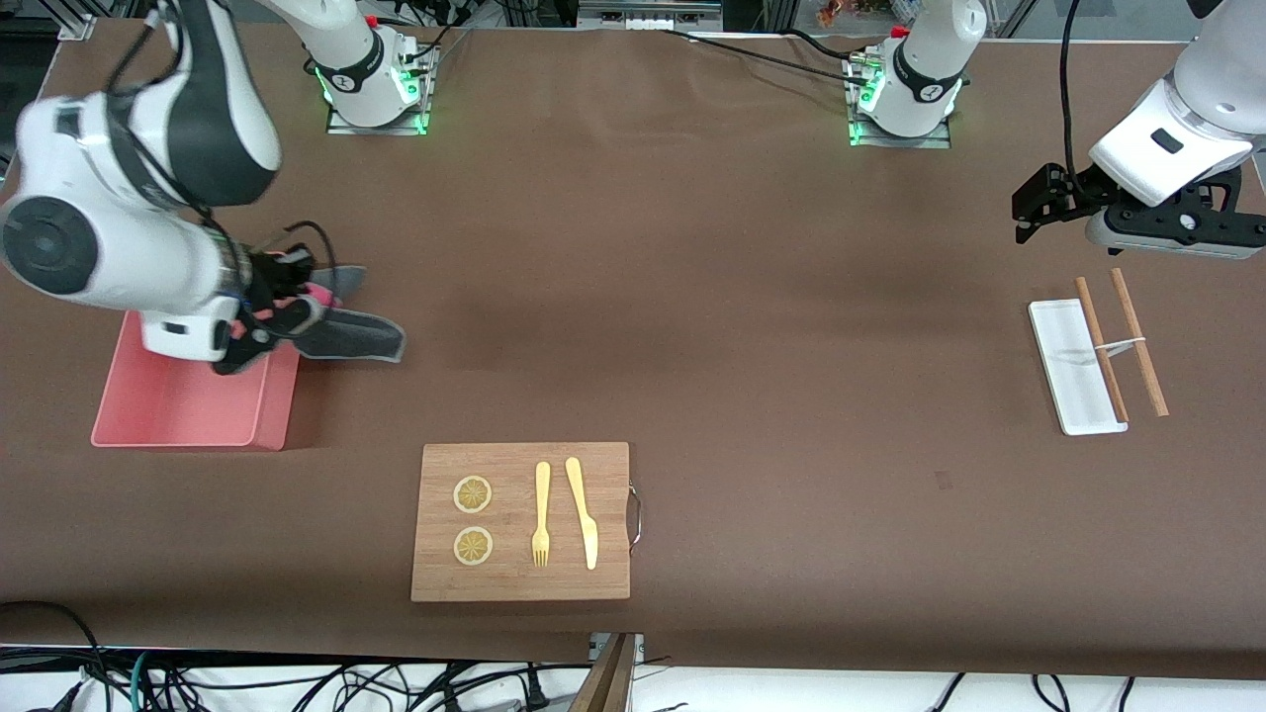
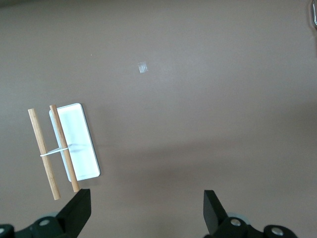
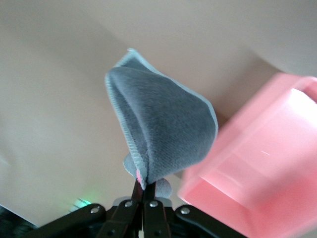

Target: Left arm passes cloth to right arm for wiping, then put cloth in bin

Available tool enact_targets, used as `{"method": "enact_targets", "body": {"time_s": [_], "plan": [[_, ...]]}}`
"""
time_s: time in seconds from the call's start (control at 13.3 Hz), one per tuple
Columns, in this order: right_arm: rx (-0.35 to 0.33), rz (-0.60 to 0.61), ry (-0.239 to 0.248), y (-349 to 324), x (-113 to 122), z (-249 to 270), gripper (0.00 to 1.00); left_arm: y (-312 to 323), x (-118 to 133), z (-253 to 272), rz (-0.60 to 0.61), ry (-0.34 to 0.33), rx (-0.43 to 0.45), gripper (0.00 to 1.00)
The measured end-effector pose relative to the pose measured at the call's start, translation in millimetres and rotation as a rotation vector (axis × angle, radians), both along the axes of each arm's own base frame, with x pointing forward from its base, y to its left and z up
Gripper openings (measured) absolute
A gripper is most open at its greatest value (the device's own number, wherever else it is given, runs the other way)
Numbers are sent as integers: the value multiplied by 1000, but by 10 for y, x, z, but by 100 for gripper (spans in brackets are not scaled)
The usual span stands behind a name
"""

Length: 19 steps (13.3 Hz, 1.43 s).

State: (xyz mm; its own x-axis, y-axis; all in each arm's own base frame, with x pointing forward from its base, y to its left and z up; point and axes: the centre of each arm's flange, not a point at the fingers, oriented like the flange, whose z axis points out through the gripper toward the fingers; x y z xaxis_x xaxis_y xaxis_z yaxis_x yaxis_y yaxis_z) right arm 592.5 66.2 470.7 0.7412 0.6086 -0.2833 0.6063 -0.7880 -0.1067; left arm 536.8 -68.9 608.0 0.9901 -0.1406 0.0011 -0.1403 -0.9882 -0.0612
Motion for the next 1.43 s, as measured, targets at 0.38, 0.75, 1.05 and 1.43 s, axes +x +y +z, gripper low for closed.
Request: {"method": "enact_targets", "body": {"time_s": [0.38,0.75,1.05,1.43], "plan": [[-78,93,-9,-1278,-38,21,2,28,2,3,5,0,0,100],[-94,85,41,-1803,-125,-562,2,99,11,3,18,0,0,100],[-91,95,66,-1804,-80,-926,14,127,13,2,23,0,0,100],[32,18,-79,-1636,-24,-476,65,214,1,37,36,-4,-7,100]]}}
